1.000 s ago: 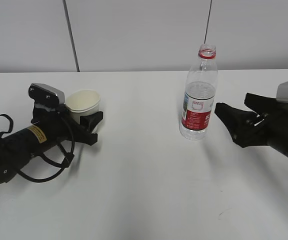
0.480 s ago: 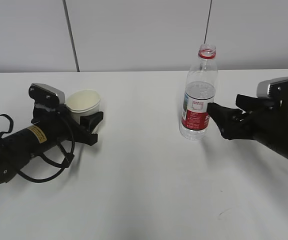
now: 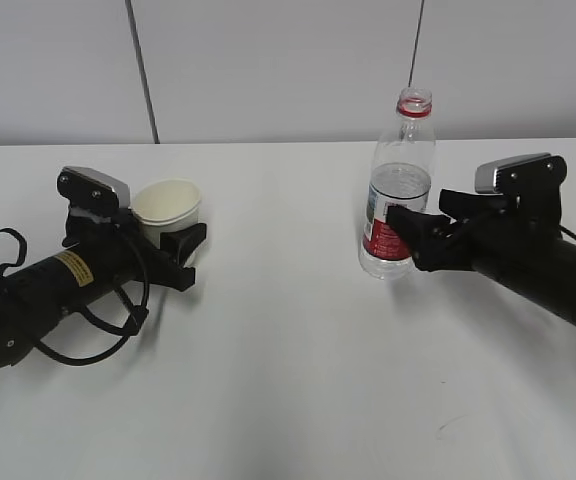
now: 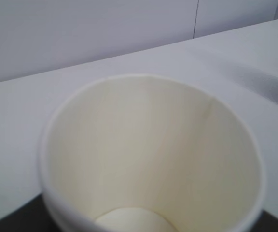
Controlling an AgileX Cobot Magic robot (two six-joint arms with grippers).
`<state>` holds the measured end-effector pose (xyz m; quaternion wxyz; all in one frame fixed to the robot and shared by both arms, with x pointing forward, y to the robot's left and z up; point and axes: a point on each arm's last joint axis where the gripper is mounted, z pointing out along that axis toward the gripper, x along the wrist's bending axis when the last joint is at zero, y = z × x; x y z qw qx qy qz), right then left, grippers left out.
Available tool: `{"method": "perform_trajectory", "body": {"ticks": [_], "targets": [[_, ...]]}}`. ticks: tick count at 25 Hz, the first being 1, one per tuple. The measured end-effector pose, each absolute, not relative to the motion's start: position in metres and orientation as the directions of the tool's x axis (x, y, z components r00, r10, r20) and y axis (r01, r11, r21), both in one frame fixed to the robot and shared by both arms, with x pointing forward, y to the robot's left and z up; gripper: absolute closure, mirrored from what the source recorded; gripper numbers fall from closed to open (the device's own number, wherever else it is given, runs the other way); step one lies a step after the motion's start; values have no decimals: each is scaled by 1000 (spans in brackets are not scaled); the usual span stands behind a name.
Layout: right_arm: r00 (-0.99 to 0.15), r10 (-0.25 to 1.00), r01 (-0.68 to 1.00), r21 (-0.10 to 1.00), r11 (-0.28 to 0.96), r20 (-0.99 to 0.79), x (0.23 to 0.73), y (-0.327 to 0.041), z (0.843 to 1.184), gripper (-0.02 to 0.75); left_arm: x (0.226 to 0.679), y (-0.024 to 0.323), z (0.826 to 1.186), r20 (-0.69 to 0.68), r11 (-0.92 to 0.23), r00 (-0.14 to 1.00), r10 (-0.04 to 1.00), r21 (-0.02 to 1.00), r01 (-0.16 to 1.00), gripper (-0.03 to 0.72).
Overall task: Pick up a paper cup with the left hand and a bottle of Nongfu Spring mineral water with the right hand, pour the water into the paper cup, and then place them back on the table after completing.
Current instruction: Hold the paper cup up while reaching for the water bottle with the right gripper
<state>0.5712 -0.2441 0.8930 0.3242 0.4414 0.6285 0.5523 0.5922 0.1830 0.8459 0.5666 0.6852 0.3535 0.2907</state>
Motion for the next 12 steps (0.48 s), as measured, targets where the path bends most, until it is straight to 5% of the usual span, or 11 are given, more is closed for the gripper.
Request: {"method": "perform_trajectory", "body": {"ticks": [12], "targets": [[-459, 882, 179, 984, -23, 105, 606, -218, 875, 97, 592, 183, 846, -2, -108, 581, 814, 982, 155, 284]]}}
